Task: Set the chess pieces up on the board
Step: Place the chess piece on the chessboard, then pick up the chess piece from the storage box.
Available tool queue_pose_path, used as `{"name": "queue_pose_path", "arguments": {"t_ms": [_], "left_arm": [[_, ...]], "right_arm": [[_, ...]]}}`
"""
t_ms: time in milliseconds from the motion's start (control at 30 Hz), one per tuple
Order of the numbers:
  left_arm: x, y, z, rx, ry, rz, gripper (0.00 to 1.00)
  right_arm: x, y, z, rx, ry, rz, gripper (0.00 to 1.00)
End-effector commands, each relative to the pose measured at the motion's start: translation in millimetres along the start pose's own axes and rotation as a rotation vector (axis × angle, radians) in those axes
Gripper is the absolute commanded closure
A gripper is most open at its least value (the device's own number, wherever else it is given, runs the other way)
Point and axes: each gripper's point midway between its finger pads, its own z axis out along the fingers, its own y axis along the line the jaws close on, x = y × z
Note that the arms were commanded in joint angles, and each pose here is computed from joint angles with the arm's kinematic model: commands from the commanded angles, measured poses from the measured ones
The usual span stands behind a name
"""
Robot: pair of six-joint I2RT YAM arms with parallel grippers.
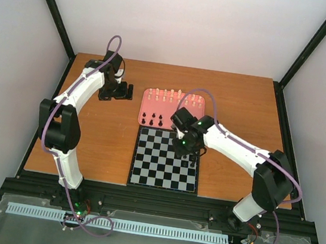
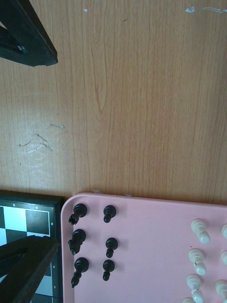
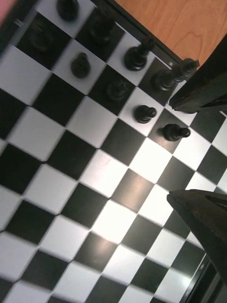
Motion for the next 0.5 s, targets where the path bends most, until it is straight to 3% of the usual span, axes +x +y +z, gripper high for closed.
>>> {"name": "queue_pose_path", "arguments": {"t_ms": [0,167,467], "left_arm": [[-6.7,-4.1,-14.6,0.017,-0.045,-0.004,0.00],[-8.0,-5.8,-16.2,0.024,-0.047,-0.004,0.00],[-10.3,-7.4,-19.4,0.030,-0.054,-0.003,0.00]], "right_arm": [[-33.5,1.2,-30.2,0.032,-0.097,-0.043,0.51],[-94.4,0.4,-23.2,0.033,-0.150,-0.054,0.45],[-186.3,4.8,25.6,-0.025,-0.191,-0.049,0.47]]}}
